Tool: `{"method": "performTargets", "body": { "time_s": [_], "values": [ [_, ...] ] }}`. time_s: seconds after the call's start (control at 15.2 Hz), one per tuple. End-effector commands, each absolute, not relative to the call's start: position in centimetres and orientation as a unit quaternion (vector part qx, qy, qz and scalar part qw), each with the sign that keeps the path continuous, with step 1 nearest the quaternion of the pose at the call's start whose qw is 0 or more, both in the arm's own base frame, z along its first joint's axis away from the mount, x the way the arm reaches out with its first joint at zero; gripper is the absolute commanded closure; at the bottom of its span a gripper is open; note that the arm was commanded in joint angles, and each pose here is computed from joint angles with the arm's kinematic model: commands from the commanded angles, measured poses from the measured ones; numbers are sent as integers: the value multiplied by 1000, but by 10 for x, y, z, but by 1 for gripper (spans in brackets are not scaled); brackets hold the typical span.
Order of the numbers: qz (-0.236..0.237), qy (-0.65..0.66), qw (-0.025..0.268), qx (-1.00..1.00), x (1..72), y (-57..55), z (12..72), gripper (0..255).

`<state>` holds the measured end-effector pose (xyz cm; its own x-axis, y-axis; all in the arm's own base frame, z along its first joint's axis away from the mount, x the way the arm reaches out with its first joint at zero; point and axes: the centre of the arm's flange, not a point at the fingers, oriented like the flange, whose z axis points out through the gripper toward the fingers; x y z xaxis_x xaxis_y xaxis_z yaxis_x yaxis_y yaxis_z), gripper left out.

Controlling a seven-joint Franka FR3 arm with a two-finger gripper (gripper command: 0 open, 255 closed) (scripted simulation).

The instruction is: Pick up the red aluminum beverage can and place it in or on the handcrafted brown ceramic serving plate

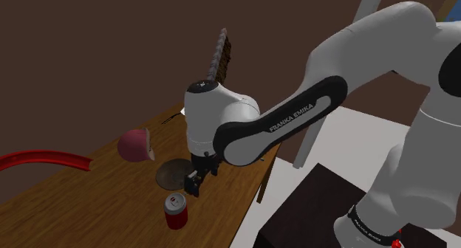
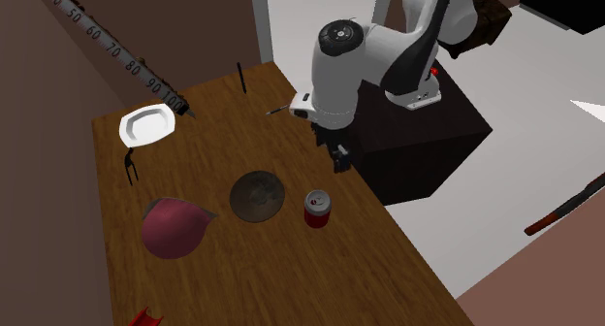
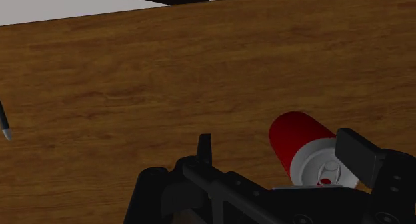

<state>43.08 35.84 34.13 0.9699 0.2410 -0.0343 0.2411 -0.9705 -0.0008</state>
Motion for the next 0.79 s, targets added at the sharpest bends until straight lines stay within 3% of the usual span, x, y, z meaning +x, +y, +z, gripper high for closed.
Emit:
{"method": "performTargets", "body": {
  "time_s": [0.0, 0.73],
  "values": [
    [-13, 126, 2, 992, 439, 378, 329, 0],
    [-3, 139, 2, 990, 459, 441, 268, 0]
  ]
}}
